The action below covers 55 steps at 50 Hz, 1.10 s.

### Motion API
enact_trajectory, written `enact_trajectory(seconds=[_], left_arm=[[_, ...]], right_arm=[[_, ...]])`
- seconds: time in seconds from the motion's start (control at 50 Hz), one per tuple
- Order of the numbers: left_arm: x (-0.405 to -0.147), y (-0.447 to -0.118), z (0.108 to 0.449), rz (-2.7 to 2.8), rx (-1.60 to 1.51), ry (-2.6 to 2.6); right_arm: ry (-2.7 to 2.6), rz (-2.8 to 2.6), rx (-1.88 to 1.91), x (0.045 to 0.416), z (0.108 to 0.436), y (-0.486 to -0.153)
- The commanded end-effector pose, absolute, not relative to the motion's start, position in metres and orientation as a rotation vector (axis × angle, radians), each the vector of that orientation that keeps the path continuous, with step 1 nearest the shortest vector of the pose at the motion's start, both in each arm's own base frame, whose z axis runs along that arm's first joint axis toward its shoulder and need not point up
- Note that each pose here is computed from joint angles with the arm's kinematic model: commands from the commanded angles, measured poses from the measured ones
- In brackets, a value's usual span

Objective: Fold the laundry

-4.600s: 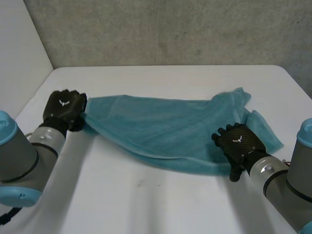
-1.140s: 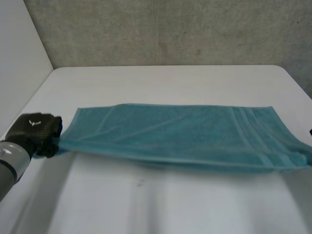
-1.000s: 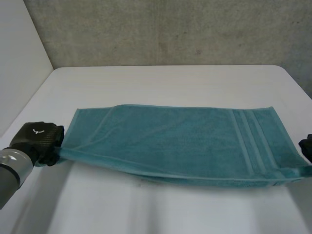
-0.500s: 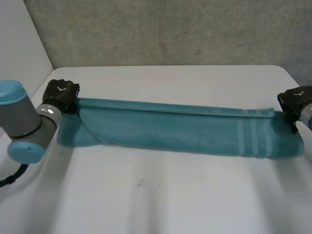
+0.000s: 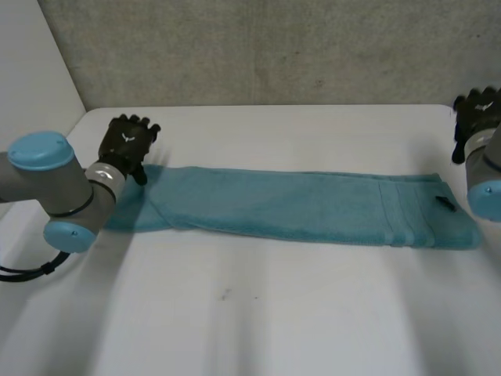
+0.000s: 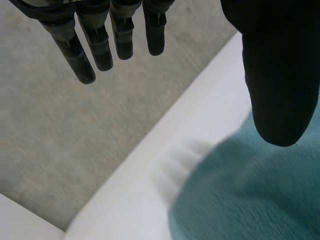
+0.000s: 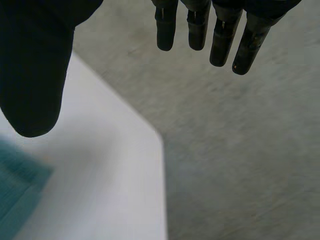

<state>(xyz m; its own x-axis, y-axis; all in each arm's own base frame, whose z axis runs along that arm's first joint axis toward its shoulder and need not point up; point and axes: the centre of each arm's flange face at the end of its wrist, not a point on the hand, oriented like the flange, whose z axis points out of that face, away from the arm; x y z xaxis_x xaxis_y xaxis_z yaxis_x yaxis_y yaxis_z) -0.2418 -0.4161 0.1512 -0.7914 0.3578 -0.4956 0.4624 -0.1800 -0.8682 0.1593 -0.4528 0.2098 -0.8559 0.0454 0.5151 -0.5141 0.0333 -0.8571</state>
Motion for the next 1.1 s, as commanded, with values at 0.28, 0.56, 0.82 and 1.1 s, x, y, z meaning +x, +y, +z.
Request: enact_trajectory(seconds=[0.28, 0.56, 0.82, 1.1], left_arm=[[-0.216, -0.344, 0.207, -2.174, 0.870, 2.029], [-0.208, -0.304, 0.184, -2.136, 0.691, 2.375], [-0.206, -0.302, 0.179, -2.135, 0.682, 2.372], [-0.206, -0.301, 0.177, -2.138, 0.686, 2.371]], right_arm=[[-2.198, 1.912, 0.642, 0.138, 0.249, -0.360], [-2.529, 1.716, 0.748, 0.111, 0.175, -0.335], [-2.488, 1.661, 0.820, 0.102, 0.133, -0.346], [-2.440, 1.682, 0.831, 0.099, 0.126, -0.354]])
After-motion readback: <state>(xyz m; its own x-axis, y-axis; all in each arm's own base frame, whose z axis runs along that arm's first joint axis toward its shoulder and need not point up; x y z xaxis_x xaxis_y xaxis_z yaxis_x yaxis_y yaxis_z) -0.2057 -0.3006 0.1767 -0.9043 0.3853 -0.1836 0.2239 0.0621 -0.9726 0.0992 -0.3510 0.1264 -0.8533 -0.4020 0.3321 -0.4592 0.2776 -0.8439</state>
